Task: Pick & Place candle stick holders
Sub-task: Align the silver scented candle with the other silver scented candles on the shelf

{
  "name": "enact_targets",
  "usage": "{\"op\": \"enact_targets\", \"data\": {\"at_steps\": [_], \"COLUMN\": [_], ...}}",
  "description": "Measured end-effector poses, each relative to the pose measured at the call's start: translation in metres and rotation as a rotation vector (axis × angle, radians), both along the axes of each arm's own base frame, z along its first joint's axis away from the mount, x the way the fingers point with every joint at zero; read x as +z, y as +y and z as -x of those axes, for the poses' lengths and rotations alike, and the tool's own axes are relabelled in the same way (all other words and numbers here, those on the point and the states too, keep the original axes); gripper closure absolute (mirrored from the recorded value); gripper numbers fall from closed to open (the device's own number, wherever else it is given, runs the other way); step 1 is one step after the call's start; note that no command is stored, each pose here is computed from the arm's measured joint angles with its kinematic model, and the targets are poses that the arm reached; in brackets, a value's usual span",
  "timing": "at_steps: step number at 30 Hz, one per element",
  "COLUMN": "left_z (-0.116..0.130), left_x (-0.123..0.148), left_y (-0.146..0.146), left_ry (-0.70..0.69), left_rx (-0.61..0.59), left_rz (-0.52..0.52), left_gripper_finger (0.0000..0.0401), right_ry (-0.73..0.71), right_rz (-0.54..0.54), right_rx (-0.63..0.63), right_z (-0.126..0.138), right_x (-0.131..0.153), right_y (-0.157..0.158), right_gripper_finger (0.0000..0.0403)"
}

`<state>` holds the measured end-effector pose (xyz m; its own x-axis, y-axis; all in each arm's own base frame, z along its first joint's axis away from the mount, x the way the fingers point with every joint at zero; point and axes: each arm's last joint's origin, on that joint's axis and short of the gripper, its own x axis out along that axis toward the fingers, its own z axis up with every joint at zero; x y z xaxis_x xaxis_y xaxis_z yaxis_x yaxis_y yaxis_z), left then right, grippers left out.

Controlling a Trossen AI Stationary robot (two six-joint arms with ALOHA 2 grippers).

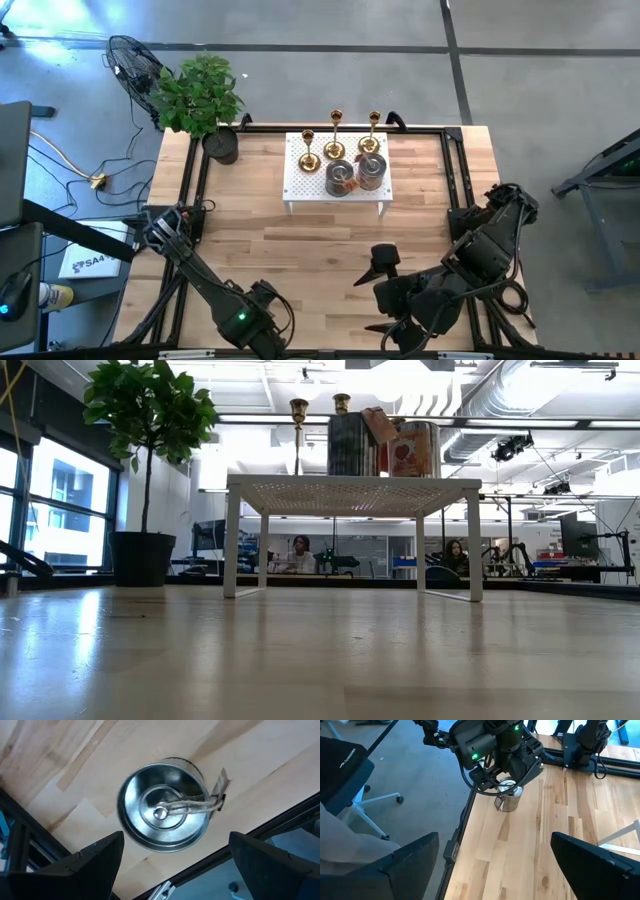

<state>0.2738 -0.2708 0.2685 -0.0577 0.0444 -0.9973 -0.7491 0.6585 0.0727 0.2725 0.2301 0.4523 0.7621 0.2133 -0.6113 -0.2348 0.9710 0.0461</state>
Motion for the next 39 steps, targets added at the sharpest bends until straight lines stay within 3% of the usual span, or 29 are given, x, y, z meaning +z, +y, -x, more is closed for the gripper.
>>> {"op": "enact_targets", "data": {"at_steps": [11, 20, 39], "left_z": [0.000, 0.003, 0.001], "left_x": [0.000, -0.021, -0.023], "left_y": [0.000, 0.001, 0.001], "left_ry": [0.003, 0.085, 0.034], "left_rx": [-0.008, -0.021, -0.088], "left_rz": [-0.002, -0.010, -0.037], "left_gripper_finger": [0.0047, 0.0047, 0.0047], "right_ry": [0.000, 0.002, -0.001], "right_rz": [-0.001, -0.001, 0.009], "right_rx": [0.000, 0.003, 0.012], "right_z": [0.000, 0.000, 0.000], "right_x": [0.000, 0.000, 0.000], "right_y": [0.000, 0.000, 0.000], "right_gripper_finger": [0.0024, 0.0024, 0.0024]}}
